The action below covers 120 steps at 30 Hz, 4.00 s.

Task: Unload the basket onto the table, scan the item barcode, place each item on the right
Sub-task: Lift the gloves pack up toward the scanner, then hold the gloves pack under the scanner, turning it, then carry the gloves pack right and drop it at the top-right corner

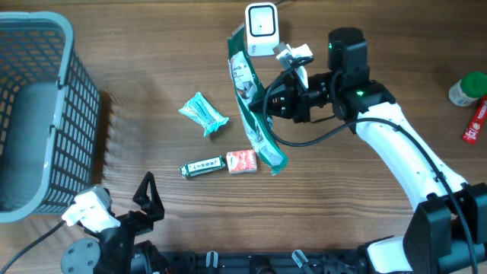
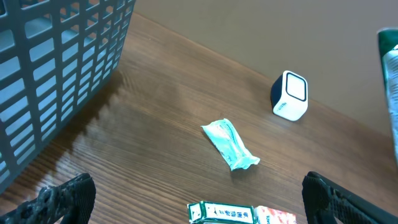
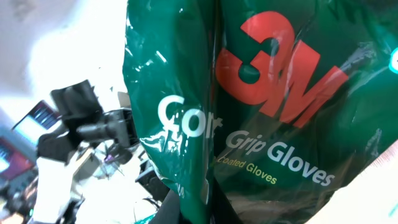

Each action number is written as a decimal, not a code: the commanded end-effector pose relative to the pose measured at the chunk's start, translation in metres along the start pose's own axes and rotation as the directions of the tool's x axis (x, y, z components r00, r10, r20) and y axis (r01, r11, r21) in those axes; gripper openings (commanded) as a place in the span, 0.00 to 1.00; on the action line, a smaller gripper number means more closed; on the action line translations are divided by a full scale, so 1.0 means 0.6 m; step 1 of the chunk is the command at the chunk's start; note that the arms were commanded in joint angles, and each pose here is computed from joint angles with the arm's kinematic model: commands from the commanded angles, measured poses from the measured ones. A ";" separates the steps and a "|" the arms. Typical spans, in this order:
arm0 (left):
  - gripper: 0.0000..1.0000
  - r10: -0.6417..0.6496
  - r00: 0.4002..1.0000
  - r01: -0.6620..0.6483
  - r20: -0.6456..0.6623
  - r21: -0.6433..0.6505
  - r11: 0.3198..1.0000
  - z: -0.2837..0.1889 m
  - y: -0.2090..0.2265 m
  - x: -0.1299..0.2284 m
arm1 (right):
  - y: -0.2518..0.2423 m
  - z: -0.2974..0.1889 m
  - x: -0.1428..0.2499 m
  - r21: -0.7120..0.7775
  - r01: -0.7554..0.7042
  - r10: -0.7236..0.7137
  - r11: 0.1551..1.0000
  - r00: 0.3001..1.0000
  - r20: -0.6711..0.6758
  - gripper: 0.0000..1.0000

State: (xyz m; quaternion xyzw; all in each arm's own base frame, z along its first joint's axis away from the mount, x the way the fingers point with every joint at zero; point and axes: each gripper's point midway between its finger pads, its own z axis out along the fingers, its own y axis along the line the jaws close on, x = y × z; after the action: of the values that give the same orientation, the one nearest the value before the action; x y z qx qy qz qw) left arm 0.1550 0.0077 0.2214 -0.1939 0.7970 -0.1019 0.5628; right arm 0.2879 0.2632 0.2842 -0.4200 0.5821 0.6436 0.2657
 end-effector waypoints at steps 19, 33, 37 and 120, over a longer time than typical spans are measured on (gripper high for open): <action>1.00 -0.006 1.000 0.006 -0.002 0.006 1.000 0.001 -0.001 0.001 | -0.021 0.001 -0.053 -0.005 -0.820 0.817 0.573 0.571 0.076 0.09; 1.00 -0.006 1.000 0.006 -0.002 0.006 1.000 0.001 -0.001 0.001 | -0.018 -0.037 -0.054 -0.044 -0.981 0.981 0.188 0.186 0.056 0.04; 1.00 -0.006 1.000 0.006 -0.002 0.006 1.000 0.001 -0.001 0.001 | -0.006 -0.081 -0.052 -0.046 -0.964 0.965 0.263 0.263 0.022 0.04; 1.00 -0.006 1.000 0.006 -0.002 0.006 1.000 0.001 -0.001 0.001 | -0.400 -0.560 0.011 0.517 -0.477 0.056 -0.711 0.694 0.717 0.05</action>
State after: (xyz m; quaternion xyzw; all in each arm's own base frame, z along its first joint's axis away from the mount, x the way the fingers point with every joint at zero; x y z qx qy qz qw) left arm 0.1551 0.0077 0.2213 -0.1939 0.7973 -0.1019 0.5625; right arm 0.5685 0.0461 0.1533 0.4099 0.8580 -0.0581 0.3042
